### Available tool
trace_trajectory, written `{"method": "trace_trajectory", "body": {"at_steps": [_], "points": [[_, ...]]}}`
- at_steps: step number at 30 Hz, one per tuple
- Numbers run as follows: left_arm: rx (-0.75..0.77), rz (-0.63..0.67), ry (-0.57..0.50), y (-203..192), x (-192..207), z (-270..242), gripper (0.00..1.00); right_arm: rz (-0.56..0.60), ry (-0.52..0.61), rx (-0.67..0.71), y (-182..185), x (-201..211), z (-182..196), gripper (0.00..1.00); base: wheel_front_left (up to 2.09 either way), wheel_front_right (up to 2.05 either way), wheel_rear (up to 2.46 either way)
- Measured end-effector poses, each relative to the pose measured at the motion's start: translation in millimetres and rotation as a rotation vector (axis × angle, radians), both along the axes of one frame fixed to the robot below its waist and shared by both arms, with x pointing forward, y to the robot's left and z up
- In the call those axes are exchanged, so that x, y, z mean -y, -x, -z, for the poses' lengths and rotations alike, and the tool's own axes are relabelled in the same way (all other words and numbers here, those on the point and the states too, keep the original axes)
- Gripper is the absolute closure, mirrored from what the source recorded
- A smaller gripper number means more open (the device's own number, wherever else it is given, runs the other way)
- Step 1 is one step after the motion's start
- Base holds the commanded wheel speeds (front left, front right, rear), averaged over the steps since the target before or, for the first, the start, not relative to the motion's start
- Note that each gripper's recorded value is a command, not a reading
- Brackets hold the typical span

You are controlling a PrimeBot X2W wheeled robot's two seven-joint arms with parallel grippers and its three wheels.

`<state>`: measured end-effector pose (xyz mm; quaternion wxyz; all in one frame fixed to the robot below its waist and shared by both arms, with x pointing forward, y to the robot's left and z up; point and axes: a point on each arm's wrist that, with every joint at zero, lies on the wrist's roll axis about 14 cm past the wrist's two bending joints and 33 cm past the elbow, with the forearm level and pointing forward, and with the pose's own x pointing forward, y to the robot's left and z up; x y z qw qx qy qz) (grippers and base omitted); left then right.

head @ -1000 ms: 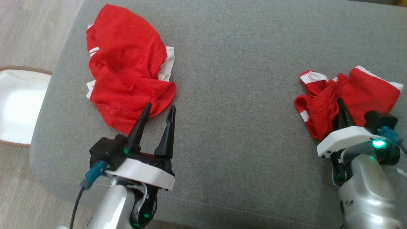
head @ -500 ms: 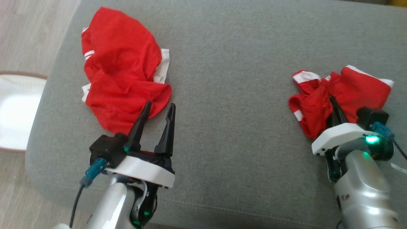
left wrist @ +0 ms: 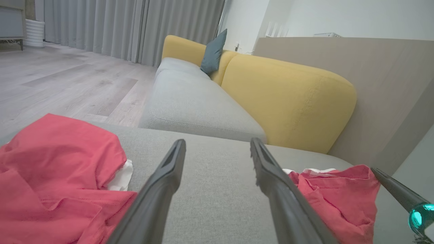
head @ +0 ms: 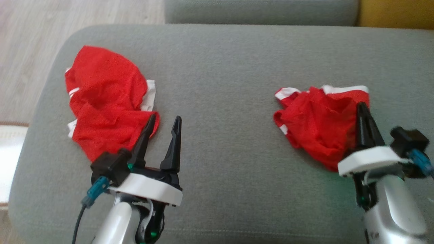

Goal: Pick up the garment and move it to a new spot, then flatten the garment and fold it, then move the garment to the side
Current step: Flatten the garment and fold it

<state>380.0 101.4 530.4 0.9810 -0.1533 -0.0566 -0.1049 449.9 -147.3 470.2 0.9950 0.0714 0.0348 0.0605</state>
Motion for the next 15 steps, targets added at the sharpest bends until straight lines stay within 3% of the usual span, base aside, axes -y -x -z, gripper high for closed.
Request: {"method": "trace_trajectory", "body": {"at_steps": [1, 2, 9, 15], "points": [[0.012, 0.008, 0.002, 0, 3, -4, 0.0, 0.01, 0.006, 0.016, 5, 5, -4, 0.27, 0.0, 0.0, 0.0], [0.021, 0.013, 0.004, 0, 5, -7, 0.0, 0.022, 0.01, 0.029, 9, 9, -8, 0.0, 0.0, 0.0, 0.0], [0.025, 0.053, 0.008, 2, 20, -9, 0.0, 0.059, -0.022, 0.049, 43, 24, -17, 0.0, 0.0, 0.0, 0.0], [0.024, 0.061, 0.009, 1, 22, -8, 0.0, 0.067, -0.035, 0.103, 46, 27, -35, 0.0, 0.0, 0.0, 0.0]]}}
